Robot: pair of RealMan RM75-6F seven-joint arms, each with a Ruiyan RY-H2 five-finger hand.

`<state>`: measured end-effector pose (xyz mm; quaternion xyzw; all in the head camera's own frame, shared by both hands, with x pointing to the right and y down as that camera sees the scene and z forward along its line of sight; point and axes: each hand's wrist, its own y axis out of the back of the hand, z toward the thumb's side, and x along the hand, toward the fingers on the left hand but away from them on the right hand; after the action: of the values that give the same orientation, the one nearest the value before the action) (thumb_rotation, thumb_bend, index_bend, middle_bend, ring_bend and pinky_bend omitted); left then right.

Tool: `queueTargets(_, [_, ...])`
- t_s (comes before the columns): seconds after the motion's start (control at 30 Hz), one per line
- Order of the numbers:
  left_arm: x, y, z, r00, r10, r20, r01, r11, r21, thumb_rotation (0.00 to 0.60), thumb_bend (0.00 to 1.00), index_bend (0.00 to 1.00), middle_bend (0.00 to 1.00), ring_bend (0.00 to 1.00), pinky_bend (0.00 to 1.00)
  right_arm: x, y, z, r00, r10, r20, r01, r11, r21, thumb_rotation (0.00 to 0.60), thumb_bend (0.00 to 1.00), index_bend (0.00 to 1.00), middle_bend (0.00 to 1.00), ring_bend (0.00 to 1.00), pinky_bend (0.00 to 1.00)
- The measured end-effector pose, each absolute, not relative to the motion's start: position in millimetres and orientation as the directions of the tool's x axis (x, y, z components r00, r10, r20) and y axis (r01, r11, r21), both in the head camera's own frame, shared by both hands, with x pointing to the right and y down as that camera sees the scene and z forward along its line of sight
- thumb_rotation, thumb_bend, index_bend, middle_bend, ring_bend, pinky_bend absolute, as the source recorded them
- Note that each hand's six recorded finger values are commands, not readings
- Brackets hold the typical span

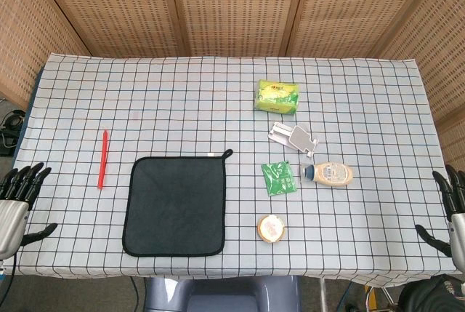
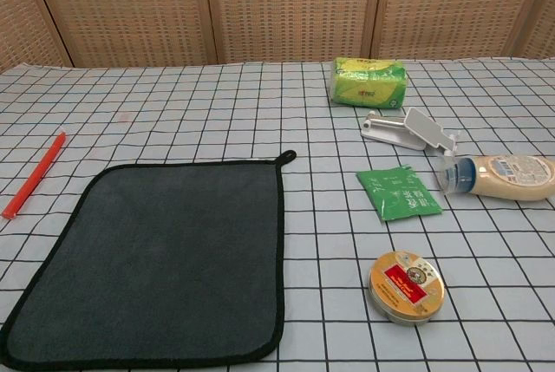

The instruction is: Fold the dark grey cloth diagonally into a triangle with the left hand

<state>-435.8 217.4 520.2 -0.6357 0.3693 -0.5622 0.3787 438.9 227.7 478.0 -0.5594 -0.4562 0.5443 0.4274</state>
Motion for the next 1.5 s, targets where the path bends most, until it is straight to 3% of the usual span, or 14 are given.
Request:
queueTargets(0.23, [-398.8,177.2,549.6,0.209,-0.847,0.489,-0.062,-0.511,-0.857,0.600,0.00,0.00,0.00,0.00,0.00,445.4,223.7,479.6,-0.034,0.975,-0.221,0.040,-0.220,-0.975,0.600,0.00,0.04,0.00,0.00,0.00])
queueTargets(0.37, [-362.8,141.8,569.2,0.290,-0.810,0.511,-0.057,-0.547,-0.835,0.600,0.01,0.07,0.00,0.00,0.00,449.6,222.0,481.2,-0.052,0.973,-0.225,0.037,-0.223,-0.974,0.600,0.00,0.04,0.00,0.00,0.00])
queueTargets(0.5, [-318.4,106.5,593.9,0.364,-0.773,0.520,-0.070,-0.579,-0.812,0.600,0.11,0.22,0.00,0.00,0.00,454.7,220.2,484.9,-0.074,0.969,-0.238,0.032,-0.236,-0.971,0.600,0.00,0.04,0.00,0.00,0.00])
queueTargets(0.6, [-288.3,86.0,616.3,0.404,-0.742,0.535,-0.054,-0.603,-0.796,0.600,0.24,0.27,0.00,0.00,0.00,459.4,218.4,486.6,-0.092,0.966,-0.242,0.029,-0.240,-0.970,0.600,0.00,0.04,0.00,0.00,0.00])
queueTargets(0.7, [-259.6,71.5,638.8,0.432,-0.715,0.550,-0.020,-0.617,-0.787,0.600,0.30,0.30,0.00,0.00,0.00,464.3,216.5,487.2,-0.111,0.963,-0.244,0.031,-0.242,-0.970,0.600,0.00,0.04,0.00,0.00,0.00])
queueTargets(1.0, [-189.2,58.4,695.1,0.465,-0.657,0.593,0.052,-0.649,-0.759,0.600,0.40,0.32,0.00,0.00,0.00,474.3,212.7,485.6,-0.147,0.960,-0.240,0.034,-0.237,-0.971,0.600,0.00,0.04,0.00,0.00,0.00])
queueTargets(1.5, [-125.4,59.5,746.4,0.460,-0.601,0.653,0.085,-0.703,-0.706,0.600,0.40,0.34,0.00,0.00,0.00,488.4,209.0,487.6,-0.185,0.949,-0.257,0.046,-0.252,-0.967,0.600,0.00,0.05,0.00,0.00,0.00])
